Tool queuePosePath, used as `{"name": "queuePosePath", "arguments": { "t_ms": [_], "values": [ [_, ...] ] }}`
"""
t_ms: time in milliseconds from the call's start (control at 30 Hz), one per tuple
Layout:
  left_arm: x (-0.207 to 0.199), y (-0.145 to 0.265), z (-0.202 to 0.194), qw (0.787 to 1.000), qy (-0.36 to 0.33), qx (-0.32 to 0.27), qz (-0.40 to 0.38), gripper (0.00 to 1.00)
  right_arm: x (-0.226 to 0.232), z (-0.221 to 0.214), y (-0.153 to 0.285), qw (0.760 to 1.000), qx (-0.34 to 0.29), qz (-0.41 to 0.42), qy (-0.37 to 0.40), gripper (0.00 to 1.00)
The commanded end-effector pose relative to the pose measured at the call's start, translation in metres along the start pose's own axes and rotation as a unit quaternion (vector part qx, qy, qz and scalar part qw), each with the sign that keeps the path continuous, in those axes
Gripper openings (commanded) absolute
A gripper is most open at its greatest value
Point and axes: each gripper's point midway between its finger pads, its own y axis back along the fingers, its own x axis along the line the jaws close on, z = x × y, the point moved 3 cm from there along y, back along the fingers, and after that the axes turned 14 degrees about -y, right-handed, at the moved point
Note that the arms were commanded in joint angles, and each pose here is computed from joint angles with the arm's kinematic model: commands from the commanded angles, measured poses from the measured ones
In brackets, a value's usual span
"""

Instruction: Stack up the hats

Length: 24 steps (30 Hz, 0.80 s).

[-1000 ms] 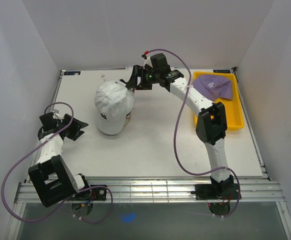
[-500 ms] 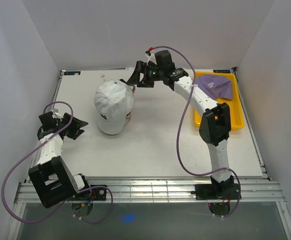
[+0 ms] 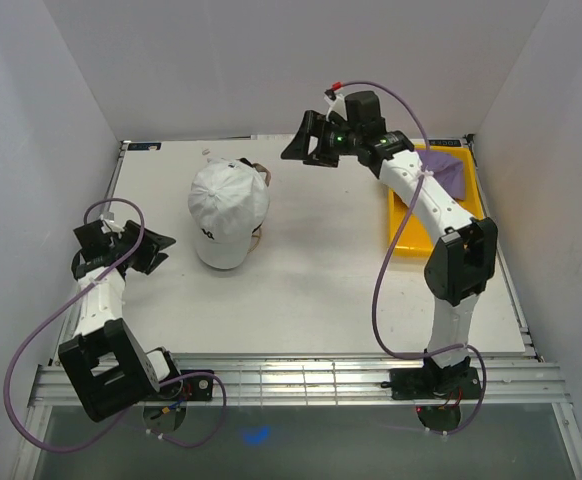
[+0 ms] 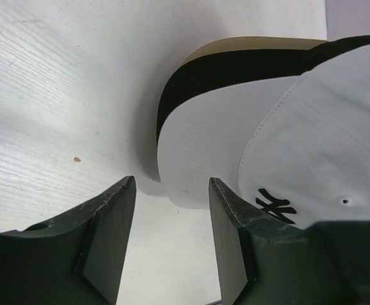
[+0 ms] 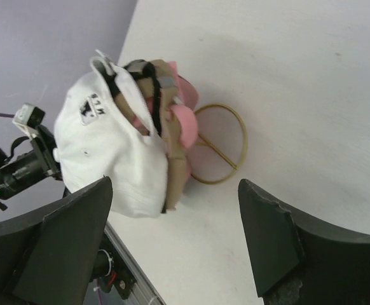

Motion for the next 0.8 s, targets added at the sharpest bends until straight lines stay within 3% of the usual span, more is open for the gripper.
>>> {"name": "queuePosePath", "arguments": {
  "t_ms": [0, 167, 200, 400, 767],
  "values": [
    [-0.021, 0.014, 0.017, 0.999, -0.018, -0.028, -0.035, 0.6, -0.022, 0.019, 0.056, 0.997, -0.042, -0.059, 0.011, 0.85],
    [-0.031, 0.017, 0.014, 0.997, -0.022, -0.032, -0.06, 0.6, -0.091, 0.033, 0.132, 0.982, -0.096, -0.158, -0.028, 0.86],
    [-0.032, 0.017, 0.014, 0.997, -0.024, -0.033, -0.061, 0.6, -0.121, 0.038, 0.152, 0.974, -0.11, -0.193, -0.047, 0.86],
    [-0.04, 0.021, 0.011, 0.996, -0.022, -0.038, -0.082, 0.6, -0.198, 0.055, 0.22, 0.932, -0.159, -0.303, -0.123, 0.89],
    [-0.042, 0.024, -0.01, 0.996, -0.035, -0.029, -0.082, 0.59, -0.274, 0.129, 0.233, 0.873, -0.256, -0.343, -0.234, 0.9]
  ]
}}
